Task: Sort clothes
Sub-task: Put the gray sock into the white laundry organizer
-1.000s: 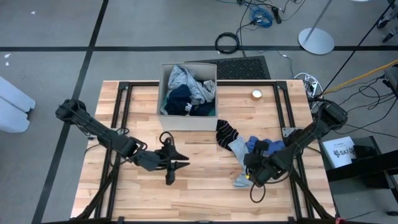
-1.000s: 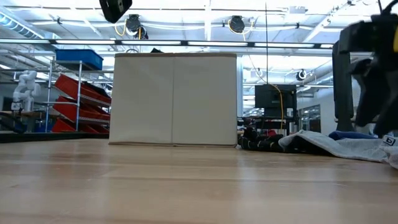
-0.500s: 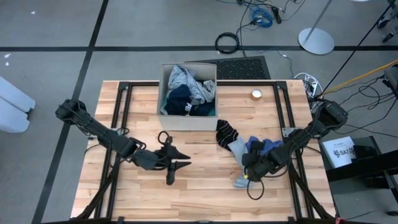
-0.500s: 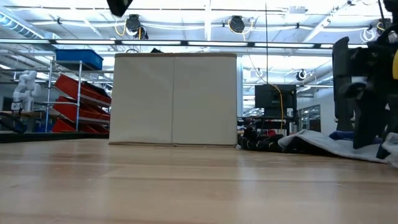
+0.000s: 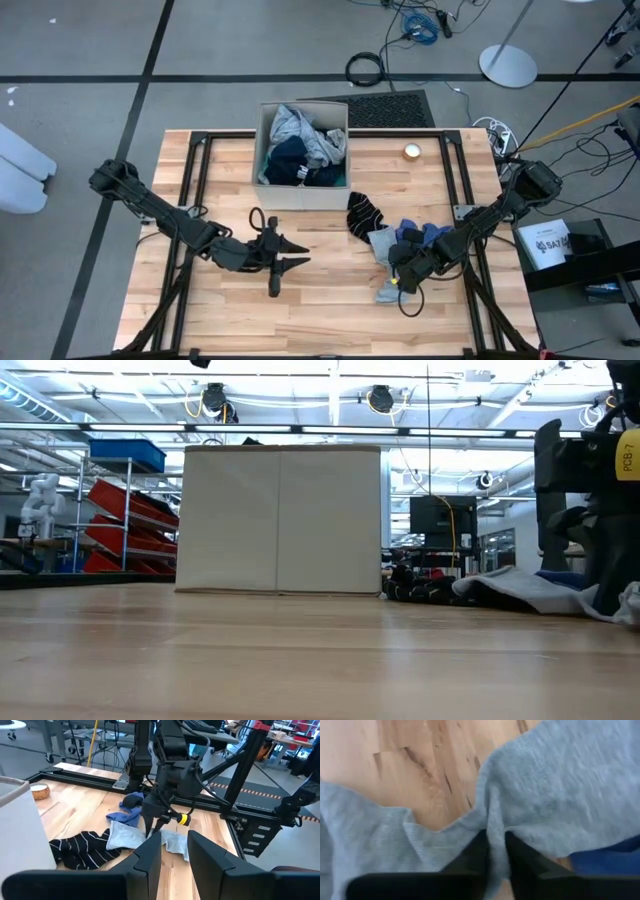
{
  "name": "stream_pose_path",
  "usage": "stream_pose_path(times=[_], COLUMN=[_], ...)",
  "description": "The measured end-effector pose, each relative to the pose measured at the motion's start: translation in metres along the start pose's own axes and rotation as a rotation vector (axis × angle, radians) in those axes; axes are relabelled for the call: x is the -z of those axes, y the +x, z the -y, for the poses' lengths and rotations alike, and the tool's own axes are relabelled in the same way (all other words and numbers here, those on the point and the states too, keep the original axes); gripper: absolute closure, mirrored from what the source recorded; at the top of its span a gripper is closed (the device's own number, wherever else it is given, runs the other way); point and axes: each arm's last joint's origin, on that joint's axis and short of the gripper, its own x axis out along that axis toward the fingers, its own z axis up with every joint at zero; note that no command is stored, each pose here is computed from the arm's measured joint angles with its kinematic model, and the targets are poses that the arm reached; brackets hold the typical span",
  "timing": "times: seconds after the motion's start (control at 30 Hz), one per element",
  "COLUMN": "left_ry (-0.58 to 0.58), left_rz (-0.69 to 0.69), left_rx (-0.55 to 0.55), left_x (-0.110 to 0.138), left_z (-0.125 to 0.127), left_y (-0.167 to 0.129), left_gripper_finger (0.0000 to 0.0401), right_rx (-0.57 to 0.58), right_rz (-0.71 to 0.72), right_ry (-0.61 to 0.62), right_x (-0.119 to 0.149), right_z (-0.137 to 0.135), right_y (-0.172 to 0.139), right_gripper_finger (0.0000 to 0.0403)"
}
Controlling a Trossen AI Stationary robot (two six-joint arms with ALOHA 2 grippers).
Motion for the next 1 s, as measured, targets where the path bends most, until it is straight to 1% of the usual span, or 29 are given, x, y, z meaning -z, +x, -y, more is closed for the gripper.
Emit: stream_pose_path(times=[0.03,0.07,0.17,0.27,0.37,0.53,0.6,0.77,0.9,1.0], left_ry=[0.0,-0.001,-0.004,-0.003,0.003,0.038,0.046,0.05,0.042,0.074], left_rz=[0.0,0.001,0.013,0.019,0.032,0.068,0.087,0.092,0.102,0.121], left_rx=[0.0,0.001,0.003,0.0,0.0,0.009,0.021,0.088,0.176,0.236], left_x=[0.0,0.0,-0.001,-0.002,-0.004,-0.008,-0.01,-0.012,-0.012,-0.011], left_z=[0.0,0.0,0.0,-0.001,-0.001,0.0,0.001,0.002,0.006,0.009], left_y=[0.0,0.0,0.0,0.001,0.001,0.001,0.001,0.001,0.003,0.007], left_gripper_finger=[0.0299,0.0299,0.0299,0.0299,0.0299,0.0299,0.0299,0.0299,0.0299,0.0299], right_rx=[-0.008,-0.016,-0.065,-0.096,-0.128,-0.142,-0.13,-0.105,-0.107,-0.11], right_rz=[0.005,0.014,0.077,0.113,0.194,0.338,0.409,0.549,0.625,0.67], right_ry=[-0.005,-0.008,0.004,-0.013,-0.042,-0.135,-0.173,-0.281,-0.352,-0.378], right_x=[0.0,-0.001,-0.007,-0.015,-0.034,-0.066,-0.08,-0.111,-0.127,-0.135], right_z=[-0.001,-0.001,-0.005,-0.011,-0.022,-0.04,-0.047,-0.06,-0.065,-0.068], right_y=[0.0,0.0,-0.003,-0.009,-0.025,-0.054,-0.069,-0.109,-0.133,-0.147], right_gripper_finger=[0.0381,0.039,0.0389,0.0391,0.0398,0.0399,0.04,0.0401,0.0401,0.0402])
